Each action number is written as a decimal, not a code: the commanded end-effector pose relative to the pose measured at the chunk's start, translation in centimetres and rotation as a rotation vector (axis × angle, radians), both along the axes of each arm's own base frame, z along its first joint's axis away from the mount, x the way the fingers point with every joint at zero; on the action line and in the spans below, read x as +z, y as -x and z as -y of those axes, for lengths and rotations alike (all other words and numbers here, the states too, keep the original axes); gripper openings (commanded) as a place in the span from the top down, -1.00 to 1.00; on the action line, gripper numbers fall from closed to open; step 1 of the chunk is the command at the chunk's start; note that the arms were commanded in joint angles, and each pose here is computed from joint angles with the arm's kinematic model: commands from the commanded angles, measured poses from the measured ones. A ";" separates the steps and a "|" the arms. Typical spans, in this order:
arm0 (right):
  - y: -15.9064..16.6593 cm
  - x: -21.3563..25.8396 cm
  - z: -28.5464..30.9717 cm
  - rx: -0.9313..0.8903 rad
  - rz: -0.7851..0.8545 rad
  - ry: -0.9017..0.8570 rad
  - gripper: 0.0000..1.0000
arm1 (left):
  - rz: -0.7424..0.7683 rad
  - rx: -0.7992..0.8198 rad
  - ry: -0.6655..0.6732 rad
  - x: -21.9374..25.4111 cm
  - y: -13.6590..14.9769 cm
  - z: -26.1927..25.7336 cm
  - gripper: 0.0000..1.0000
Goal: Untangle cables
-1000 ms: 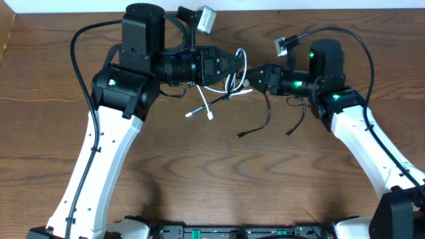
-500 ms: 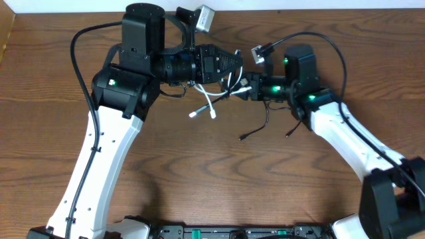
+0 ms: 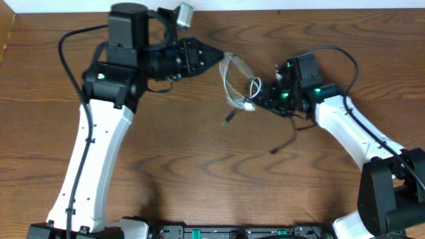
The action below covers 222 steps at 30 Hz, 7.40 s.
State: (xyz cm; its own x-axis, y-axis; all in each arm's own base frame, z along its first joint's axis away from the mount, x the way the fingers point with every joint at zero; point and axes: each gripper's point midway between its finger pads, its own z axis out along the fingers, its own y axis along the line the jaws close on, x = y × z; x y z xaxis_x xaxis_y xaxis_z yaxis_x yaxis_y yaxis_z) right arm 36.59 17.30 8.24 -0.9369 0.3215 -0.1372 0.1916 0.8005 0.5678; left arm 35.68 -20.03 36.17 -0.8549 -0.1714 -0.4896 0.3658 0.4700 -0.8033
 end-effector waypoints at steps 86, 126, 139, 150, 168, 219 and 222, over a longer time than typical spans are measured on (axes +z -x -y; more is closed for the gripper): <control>0.8 14.4 -1.2 0.395 0.438 -0.500 -0.13 | 0.166 -0.037 -0.494 -6.2 0.5 6.2 0.85; 0.9 15.6 -4.6 0.420 0.459 -0.520 0.03 | -0.008 -0.019 -0.435 -8.1 0.8 7.3 0.85; -1.3 5.9 1.7 -0.103 0.181 0.027 0.98 | 0.009 0.009 -0.410 -6.6 1.0 6.6 0.85; 1.3 3.2 6.3 -0.022 0.085 0.205 0.98 | -0.022 0.231 -0.441 -5.8 -2.6 -2.4 0.85; 2.6 3.5 3.8 0.089 0.075 0.123 -0.23 | -0.084 -0.124 -0.499 -11.7 2.5 3.4 0.20; 3.1 2.2 18.2 -0.221 -0.048 0.184 -0.35 | -0.089 -0.073 -0.902 -36.5 0.1 17.0 0.35; 3.2 2.2 18.2 -0.220 -0.050 0.184 -0.35 | -0.123 -0.067 -0.916 -37.0 0.7 16.6 0.36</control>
State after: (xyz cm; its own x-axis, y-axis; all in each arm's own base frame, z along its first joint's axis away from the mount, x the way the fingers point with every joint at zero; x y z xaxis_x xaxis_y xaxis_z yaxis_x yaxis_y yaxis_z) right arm 33.49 -1.10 10.36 -0.8448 0.5103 -0.1609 0.4156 0.8152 0.4033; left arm 35.55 -37.95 0.80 -0.8813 0.3041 -0.3617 0.3938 0.8957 -0.2064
